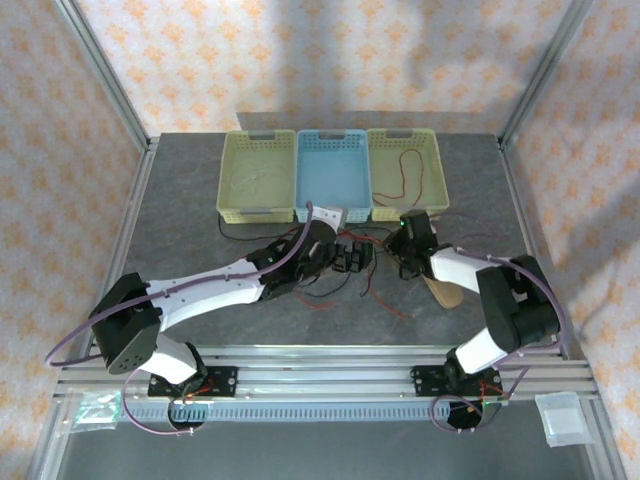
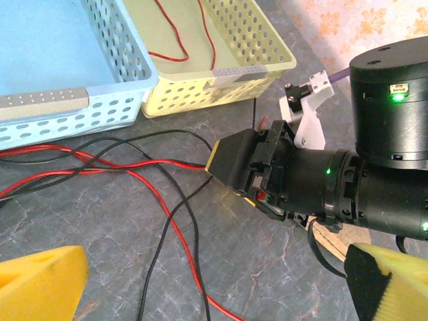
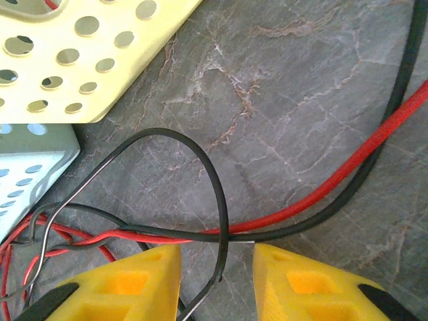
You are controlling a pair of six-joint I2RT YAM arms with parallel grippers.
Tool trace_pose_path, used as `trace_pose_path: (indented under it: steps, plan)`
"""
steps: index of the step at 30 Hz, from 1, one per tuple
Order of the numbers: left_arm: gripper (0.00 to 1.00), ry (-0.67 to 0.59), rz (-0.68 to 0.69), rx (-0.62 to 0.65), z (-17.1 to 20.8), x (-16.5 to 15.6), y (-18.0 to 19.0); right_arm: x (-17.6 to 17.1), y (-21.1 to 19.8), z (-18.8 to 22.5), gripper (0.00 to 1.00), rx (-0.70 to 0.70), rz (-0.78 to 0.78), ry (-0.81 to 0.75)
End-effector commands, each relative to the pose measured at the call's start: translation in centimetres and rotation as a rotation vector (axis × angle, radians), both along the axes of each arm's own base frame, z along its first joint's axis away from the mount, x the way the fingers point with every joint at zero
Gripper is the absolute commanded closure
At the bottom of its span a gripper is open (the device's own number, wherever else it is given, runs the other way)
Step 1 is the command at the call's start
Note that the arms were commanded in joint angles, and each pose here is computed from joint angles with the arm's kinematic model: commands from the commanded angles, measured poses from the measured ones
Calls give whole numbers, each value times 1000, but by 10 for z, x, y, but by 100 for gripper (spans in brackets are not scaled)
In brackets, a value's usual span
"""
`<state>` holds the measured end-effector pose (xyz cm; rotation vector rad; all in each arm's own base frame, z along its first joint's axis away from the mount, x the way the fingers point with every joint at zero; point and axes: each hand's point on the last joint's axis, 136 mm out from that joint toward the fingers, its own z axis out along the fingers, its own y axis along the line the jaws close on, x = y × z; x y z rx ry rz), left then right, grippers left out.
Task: Untangle the cables
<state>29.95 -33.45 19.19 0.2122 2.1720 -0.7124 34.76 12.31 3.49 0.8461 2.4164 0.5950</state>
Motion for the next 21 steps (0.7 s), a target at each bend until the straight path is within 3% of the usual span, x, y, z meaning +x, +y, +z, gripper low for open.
trace_pose_path:
  steps: [1, 14, 19, 21]
  plan:
    - [1, -20, 8, -42, 15, 0, 4, 12, 3, 6, 67, 24, -15, -23]
    - [1, 8, 14, -37, 6, 5, 2, 14, 5, 0, 83, 24, -7, -8]
    - [1, 6, 23, -41, 9, 7, 4, 15, 3, 8, 99, 15, -14, -22]
    - [1, 13, 34, -55, 9, 9, 8, 15, 2, 14, 100, 11, -16, -33]
